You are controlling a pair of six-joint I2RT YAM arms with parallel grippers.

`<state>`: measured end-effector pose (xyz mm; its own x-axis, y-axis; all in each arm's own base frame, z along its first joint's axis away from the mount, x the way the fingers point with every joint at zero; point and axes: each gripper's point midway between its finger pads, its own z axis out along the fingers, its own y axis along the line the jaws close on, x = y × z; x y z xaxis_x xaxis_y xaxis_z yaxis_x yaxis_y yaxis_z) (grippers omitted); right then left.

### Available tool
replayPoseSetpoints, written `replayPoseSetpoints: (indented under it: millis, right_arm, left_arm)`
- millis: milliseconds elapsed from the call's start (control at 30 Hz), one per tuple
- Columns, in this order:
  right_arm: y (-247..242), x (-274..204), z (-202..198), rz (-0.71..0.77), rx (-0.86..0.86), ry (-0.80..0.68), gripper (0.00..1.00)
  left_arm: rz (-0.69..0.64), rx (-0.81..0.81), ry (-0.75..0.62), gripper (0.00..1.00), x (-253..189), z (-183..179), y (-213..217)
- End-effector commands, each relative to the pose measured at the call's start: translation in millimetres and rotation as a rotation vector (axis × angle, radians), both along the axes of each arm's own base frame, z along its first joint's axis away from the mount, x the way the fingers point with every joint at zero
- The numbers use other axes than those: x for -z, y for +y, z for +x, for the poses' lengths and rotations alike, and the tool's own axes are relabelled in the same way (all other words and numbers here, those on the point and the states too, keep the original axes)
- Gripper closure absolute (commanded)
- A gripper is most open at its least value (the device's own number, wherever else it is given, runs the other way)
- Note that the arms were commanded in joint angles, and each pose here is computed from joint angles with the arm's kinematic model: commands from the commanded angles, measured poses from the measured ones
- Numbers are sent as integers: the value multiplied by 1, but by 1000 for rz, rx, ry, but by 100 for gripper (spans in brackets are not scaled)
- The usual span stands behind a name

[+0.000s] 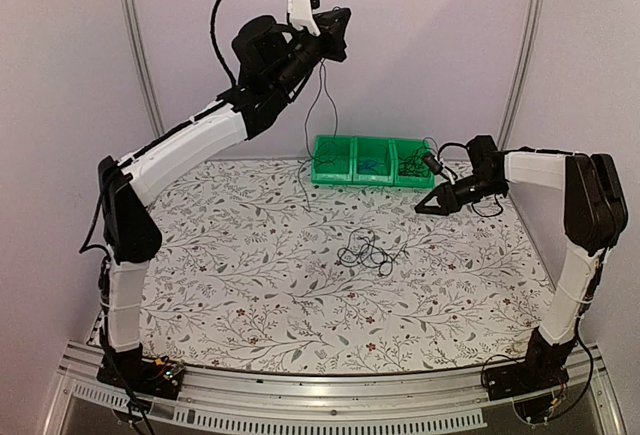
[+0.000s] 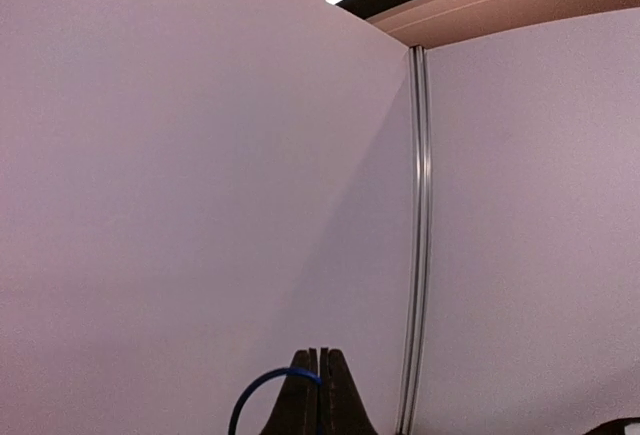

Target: Untangle the cables

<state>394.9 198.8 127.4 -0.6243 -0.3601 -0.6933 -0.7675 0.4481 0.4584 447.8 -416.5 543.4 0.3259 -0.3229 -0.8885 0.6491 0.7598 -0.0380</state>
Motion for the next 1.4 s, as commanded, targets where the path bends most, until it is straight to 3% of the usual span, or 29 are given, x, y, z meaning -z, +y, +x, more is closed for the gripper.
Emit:
replayPoseSetpoints:
  millis: [0,333,667,900,1033,1167,1367]
  right_arm:
    - [0,-13,-11,29,-6,21,58]
    - [0,3,-20,22,-1,92,58]
    - [2,8,-17,33,-7,116,59]
    - [9,-43,24,-16,-9,-110,58]
    - [-3,-44,74,-126,97,-269,61]
    - [-11,-47,119,-165,216,-364,63]
    - [-14,-26,184,-178,366,-336,57]
  left_arm:
    - [-97,-58,-43,100,1,34,28]
    - [-209,-97,-103,100,23,91,56]
    - [-495,-27,-63,100,41,120,94]
    - [-447,12,-24,100,50,121,82]
    - [-385,55,-21,100,40,105,66]
    - [-278,105,-39,100,13,67,43]
    - [-164,153,-33,100,-25,-1,30]
